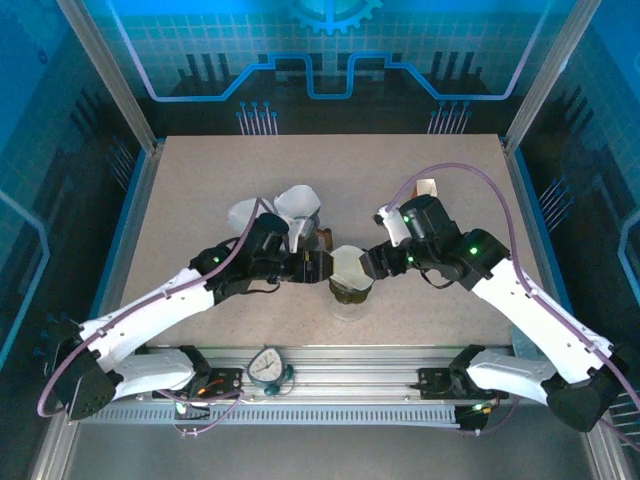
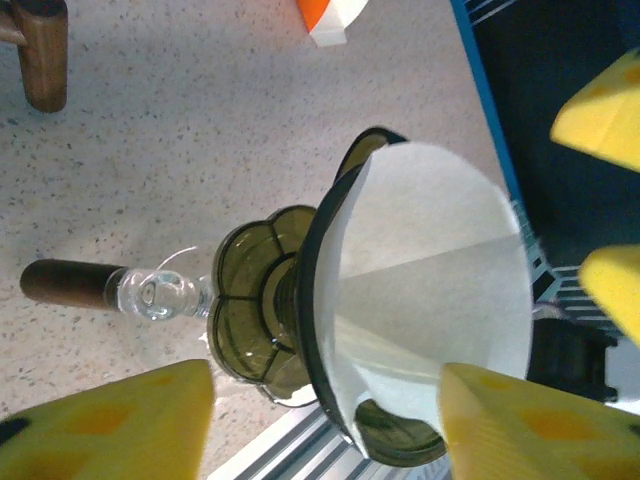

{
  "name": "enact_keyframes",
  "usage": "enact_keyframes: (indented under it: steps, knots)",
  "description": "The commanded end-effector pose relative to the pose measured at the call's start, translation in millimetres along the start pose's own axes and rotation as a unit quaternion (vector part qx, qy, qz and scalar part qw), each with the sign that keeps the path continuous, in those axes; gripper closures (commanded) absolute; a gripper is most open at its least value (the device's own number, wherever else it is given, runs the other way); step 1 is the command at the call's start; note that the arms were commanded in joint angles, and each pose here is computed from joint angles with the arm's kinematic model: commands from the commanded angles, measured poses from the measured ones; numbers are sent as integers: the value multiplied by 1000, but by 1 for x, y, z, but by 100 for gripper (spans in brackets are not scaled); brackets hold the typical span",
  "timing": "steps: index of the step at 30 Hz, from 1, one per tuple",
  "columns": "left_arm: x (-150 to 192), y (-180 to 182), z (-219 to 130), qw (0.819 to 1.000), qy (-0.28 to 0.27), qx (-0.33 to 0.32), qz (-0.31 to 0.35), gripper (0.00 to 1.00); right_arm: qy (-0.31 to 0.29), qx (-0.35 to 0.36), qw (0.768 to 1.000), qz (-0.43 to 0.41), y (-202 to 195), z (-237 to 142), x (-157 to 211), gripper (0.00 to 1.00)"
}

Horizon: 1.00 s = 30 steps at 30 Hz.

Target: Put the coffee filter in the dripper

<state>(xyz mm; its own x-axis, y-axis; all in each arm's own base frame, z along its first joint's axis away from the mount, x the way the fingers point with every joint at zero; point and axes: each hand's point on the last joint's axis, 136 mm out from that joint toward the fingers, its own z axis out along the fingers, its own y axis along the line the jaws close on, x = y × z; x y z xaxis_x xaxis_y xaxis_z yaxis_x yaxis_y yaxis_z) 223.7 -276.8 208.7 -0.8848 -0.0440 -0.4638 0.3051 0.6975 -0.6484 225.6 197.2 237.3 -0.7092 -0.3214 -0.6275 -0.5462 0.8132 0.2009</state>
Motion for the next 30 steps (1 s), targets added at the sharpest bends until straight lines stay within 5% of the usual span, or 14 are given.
enact_keyframes:
  steps: [1, 7, 30]
  knots:
    - [4, -10, -2, 1000, 16, 9, 23, 45, -16, 13, 1000, 10, -7, -3, -3, 26]
    - [15, -7, 1, 999, 36, 4, 22, 60, -13, 10, 1000, 10, -7, 3, -3, 26]
    - [18, 1, 13, 999, 45, -4, 11, 59, 108, 77, 986, -105, -4, 78, 16, 21]
